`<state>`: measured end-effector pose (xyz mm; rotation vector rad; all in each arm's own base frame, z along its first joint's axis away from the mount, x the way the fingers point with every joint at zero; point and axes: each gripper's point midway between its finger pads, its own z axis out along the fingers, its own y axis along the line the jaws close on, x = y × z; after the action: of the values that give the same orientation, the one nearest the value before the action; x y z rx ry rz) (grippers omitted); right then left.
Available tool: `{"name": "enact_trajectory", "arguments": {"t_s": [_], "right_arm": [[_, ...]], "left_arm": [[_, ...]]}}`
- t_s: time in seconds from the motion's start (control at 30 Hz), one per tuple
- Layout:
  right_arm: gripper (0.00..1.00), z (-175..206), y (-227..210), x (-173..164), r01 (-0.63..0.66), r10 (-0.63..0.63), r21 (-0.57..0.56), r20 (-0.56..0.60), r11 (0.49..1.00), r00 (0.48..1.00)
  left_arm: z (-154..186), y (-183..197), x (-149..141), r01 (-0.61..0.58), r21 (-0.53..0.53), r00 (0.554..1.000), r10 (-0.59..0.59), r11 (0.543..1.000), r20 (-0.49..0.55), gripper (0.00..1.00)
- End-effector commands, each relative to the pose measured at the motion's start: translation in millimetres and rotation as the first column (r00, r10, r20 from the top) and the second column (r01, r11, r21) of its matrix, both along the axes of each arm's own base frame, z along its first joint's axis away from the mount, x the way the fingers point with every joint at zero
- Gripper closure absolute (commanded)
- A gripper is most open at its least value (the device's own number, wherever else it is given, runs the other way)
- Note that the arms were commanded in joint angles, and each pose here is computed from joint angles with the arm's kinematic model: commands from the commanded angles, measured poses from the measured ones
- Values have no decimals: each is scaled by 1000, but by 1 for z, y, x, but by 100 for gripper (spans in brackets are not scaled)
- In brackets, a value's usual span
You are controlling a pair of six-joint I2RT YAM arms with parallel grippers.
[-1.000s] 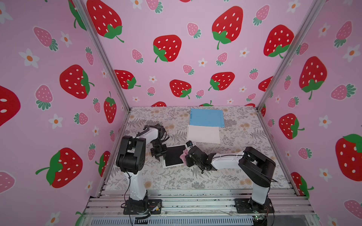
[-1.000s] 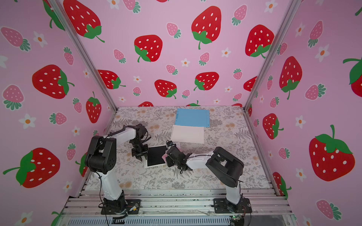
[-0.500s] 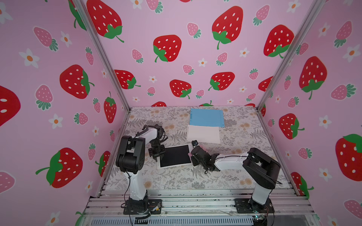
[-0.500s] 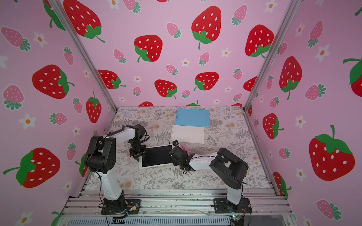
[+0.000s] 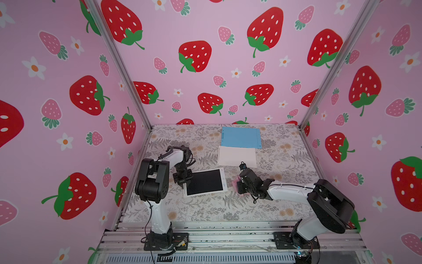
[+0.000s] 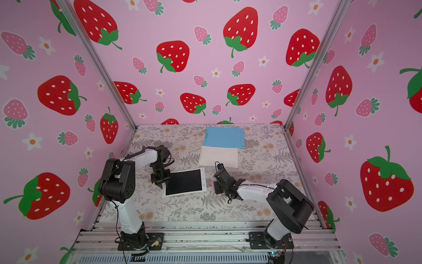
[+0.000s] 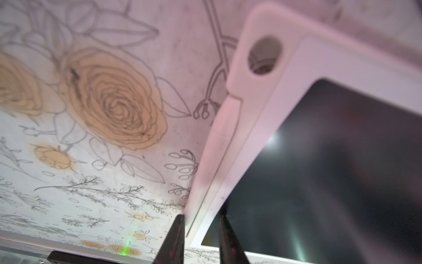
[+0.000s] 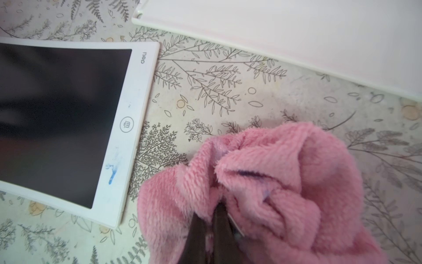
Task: Wipe the drawing tablet
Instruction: Wipe the dirt from the drawing tablet.
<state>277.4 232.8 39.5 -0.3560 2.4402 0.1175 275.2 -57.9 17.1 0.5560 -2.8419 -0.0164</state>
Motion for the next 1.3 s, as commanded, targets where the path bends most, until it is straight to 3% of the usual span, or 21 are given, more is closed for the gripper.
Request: {"name": "enact_trajectory", "arguments": {"t_s": [0.0, 0.3, 0.37, 0.53, 0.6, 0.73, 0.83, 1.0, 1.07, 1.27], "right_arm": [[100, 15, 31, -1, -84, 85, -29, 41, 996, 995], [100, -17, 120, -11, -264, 264, -30, -11, 964, 965], [100, -30, 110, -9, -243, 242, -71, -32, 967, 970], [100, -52, 32, -5, -86, 78, -95, -87, 992, 993], [100, -45, 38, -11, -132, 126, -73, -79, 989, 989], [100, -25, 97, -20, -259, 258, -68, -31, 963, 966], [100, -18, 101, -11, -220, 220, -64, -11, 973, 975], [100, -46, 23, 5, -47, 37, -96, -99, 994, 994], [100, -46, 13, 6, -49, 40, -87, -95, 995, 995], [100, -31, 111, -12, -262, 258, -60, -68, 963, 964]], "left_arm": [[-27, -9, 0, -5, -27, 1000, 5, 1000, -3, 75], [-27, -13, -1, -4, -55, 1000, 4, 998, 0, 77], [-28, -18, -2, -8, -83, 1000, 8, 997, -3, 77], [-30, -20, -4, -14, -100, 1000, 13, 995, -11, 77], [-29, -20, -3, -12, -98, 1000, 11, 995, -5, 77], [-29, -19, -3, -10, -89, 1000, 10, 996, -3, 78], [-28, -19, -3, -10, -89, 1000, 10, 996, -1, 78], [-30, -19, -3, -13, -89, 1000, 12, 996, -4, 79], [-29, -19, -3, -11, -88, 1000, 11, 996, -1, 79], [-29, -18, -2, -8, -78, 1000, 8, 997, 0, 79]]}}
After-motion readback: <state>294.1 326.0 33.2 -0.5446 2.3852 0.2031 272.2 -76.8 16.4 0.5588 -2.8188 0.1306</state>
